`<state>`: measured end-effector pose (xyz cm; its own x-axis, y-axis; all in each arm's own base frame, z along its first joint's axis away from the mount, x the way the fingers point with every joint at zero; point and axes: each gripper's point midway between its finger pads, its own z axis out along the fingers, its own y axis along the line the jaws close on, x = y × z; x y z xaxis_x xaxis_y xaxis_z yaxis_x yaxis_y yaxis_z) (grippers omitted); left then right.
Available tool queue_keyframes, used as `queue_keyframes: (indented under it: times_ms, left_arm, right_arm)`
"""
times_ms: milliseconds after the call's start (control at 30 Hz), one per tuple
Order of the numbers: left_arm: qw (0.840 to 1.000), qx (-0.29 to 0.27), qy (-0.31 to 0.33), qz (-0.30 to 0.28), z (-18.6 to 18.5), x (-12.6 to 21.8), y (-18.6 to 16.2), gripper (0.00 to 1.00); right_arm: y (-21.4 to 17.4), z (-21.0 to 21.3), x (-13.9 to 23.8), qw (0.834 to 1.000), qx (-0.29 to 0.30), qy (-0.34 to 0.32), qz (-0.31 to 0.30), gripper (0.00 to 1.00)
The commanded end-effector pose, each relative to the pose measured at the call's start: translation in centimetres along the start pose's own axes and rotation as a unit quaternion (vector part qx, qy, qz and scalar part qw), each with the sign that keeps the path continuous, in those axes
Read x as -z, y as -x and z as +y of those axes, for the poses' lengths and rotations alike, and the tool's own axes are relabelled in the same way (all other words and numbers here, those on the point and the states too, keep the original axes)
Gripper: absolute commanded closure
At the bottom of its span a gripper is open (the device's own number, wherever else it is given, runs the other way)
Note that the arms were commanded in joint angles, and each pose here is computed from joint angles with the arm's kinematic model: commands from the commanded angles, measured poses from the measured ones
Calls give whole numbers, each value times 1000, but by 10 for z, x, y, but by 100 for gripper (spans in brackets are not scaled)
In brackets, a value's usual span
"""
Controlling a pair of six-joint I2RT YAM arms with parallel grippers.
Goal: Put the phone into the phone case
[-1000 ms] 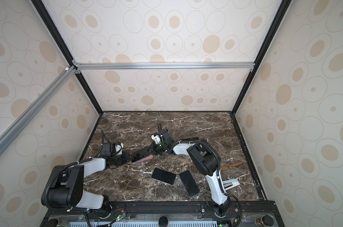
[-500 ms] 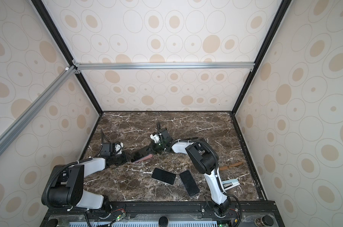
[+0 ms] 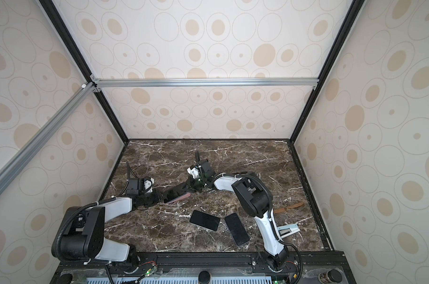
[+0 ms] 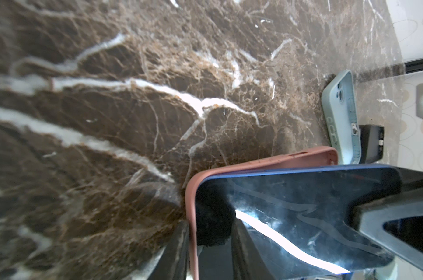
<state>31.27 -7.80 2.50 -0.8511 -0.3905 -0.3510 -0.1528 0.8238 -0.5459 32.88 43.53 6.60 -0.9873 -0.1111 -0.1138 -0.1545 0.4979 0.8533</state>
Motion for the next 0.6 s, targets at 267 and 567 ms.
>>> queue_keyframes:
  times_ms: [267,567]
  left_arm:
    - [998,-11,51,18,15,2,-11,72]
    - [999,-11,44,21,13,1,-12,73]
  right_arm:
    - [-30,-27,-6,991,-3,-122,47,72]
    - [-23,-15,9,986,24,-156,46,58]
